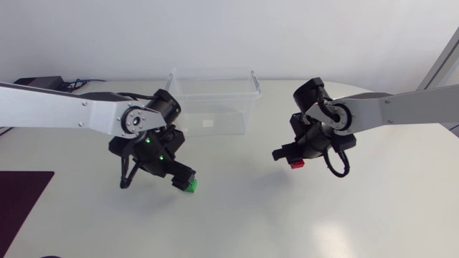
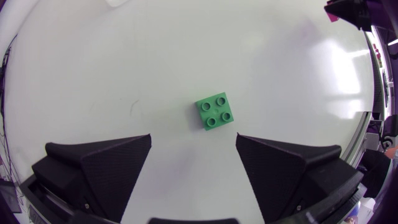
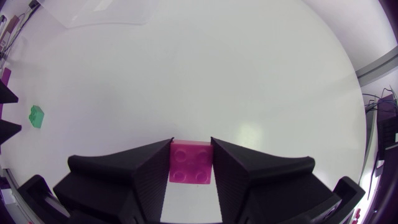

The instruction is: Place the duplo bricks in the container

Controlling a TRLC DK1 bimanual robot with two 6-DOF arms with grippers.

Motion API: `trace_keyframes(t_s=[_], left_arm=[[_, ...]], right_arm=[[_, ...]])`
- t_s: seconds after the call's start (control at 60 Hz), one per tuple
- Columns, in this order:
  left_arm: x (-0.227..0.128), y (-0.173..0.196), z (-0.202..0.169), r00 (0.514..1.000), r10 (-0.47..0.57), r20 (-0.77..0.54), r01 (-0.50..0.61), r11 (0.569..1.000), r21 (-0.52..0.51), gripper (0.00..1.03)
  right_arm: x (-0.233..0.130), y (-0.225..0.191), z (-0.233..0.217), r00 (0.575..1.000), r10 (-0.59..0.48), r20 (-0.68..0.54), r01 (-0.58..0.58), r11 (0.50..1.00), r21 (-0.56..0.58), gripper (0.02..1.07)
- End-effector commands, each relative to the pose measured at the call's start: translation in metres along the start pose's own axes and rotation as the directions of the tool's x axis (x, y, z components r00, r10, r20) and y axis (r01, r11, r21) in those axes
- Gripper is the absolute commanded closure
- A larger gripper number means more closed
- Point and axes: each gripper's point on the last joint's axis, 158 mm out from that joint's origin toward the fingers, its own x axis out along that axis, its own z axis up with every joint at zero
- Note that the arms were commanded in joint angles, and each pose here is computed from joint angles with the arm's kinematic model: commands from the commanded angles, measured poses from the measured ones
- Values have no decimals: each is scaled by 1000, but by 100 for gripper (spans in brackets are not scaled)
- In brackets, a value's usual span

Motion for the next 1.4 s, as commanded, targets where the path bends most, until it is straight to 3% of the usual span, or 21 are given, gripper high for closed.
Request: trace_keyframes(t_s=[0.0,0.417,0.5,0.617,1.033,1.383], left_arm=[[13,-6,7,999,27,-18,-28,999,-16,9],[33,-11,23,996,86,-23,-86,995,-43,11],[37,-13,23,996,84,-33,-85,995,-46,17],[39,-13,21,995,84,-45,-86,995,-50,17],[43,-13,22,996,78,-44,-82,993,-81,57],[43,-9,19,997,65,-36,-68,993,-93,67]], right_arm=[[-12,0,5,1000,-8,16,8,1000,-13,79],[-68,-12,49,986,-32,166,32,999,6,79],[-81,-14,62,979,-33,200,31,999,13,79],[-98,-18,84,967,-44,252,41,999,20,79],[-103,-19,113,958,-56,280,52,998,24,78],[-103,-18,133,948,-50,314,49,999,8,78]])
